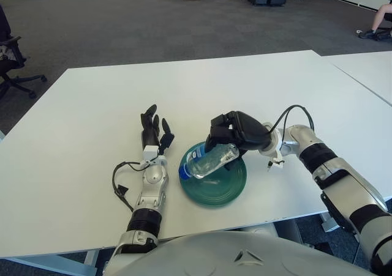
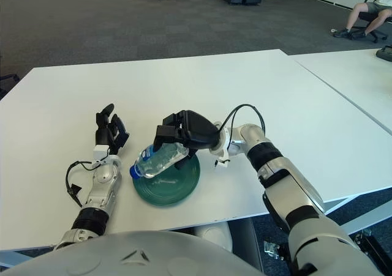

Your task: Put the bottle into the plate.

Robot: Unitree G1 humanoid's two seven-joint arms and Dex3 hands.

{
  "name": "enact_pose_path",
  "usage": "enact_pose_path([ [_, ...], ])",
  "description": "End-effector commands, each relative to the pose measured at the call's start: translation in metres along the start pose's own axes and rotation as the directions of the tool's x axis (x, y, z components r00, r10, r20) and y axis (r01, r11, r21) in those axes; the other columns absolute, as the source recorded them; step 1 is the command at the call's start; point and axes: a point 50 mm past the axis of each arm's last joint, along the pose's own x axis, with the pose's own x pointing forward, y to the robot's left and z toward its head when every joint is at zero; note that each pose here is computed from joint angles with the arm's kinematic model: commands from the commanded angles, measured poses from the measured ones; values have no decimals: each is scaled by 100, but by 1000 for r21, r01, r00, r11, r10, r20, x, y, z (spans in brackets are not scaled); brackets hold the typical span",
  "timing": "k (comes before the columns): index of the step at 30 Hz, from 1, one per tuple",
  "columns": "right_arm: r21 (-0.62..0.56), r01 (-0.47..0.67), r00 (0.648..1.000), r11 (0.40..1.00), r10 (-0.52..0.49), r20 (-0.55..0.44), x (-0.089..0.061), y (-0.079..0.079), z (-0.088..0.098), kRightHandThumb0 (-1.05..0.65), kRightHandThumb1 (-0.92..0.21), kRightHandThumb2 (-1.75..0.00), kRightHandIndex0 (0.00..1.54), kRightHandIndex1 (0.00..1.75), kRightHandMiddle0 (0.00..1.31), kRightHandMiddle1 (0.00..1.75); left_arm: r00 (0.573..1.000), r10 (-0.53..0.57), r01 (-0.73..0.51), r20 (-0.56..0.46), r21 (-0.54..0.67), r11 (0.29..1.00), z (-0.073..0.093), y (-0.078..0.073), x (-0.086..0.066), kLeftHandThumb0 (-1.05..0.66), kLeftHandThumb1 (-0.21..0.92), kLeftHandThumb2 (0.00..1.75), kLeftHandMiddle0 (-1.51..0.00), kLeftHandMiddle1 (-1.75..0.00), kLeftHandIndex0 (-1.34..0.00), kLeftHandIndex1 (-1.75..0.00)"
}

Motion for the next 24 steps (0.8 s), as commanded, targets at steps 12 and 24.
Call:
enact_pose_path([
  [12,6,-2,1000,1000,2,29,-1,2,8,-42,-47,-112,109,175,49,175,1000,0,0,-4,22,1000,4,-2,5,-81,92,87,-37,0,0,-84],
  [24,-19,-29,1000,999,29,-7,-6,0,6,-43,-45,-115,110,175,50,175,1000,2,-2,-6,18,1000,4,-2,5,-80,92,87,-37,0,0,-85],
])
